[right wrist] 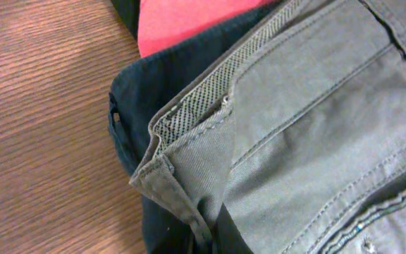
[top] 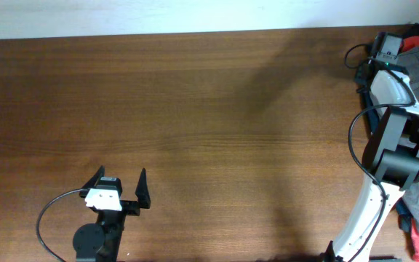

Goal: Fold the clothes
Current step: 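Grasp the grey shorts waistband with the right gripper and lift, then drag the grey shorts left onto the table center with the right gripper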

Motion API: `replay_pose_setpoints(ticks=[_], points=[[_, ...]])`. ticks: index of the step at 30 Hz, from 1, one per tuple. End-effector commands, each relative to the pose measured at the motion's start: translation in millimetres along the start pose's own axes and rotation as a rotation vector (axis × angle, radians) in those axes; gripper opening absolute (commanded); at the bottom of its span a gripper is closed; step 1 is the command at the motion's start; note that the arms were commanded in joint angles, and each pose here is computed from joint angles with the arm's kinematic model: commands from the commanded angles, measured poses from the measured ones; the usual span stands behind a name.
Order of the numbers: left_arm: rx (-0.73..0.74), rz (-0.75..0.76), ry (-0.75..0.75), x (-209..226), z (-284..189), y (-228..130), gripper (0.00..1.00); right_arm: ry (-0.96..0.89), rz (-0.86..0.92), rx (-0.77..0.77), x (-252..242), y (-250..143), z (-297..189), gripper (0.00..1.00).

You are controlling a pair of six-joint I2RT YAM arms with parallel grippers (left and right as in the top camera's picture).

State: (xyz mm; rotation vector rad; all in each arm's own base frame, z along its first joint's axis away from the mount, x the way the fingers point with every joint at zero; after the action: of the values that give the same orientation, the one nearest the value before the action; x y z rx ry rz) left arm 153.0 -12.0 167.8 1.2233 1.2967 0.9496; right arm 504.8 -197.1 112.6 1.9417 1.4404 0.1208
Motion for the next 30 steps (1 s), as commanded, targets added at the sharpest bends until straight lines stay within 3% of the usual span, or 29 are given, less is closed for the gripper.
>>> replay_pose_setpoints(ticks=[1,12,17,30], points=[[0.001,0.019,-0.006,0,0,-2,0.99,0.006,0.108,-0.109,-15,37,-53,0.04],[0.001,0.019,-0.006,0,0,-2,0.99,0.346,0.071,-0.063,24,38,-104,0.04],[0.001,0.019,-0.006,0,0,-2,0.99,0.572,0.071,-0.043,62,38,-132,0.04],[0.001,0.019,-0.006,0,0,-2,0.99,0.816,-0.111,-0.007,180,19,-224,0.04]])
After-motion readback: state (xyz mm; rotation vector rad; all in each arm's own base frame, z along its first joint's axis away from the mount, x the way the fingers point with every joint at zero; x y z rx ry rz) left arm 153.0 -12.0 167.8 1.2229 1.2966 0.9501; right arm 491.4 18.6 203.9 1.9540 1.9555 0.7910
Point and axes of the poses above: each gripper's point midway between its finger pads, its own z axis out along the fingers, its own x axis along the line the jaws close on, y = z × x, the point moved 9 cm from there along -z, back along the fingers, and after that the axes turned 7 degrees about -z, right-handed, at the moved point
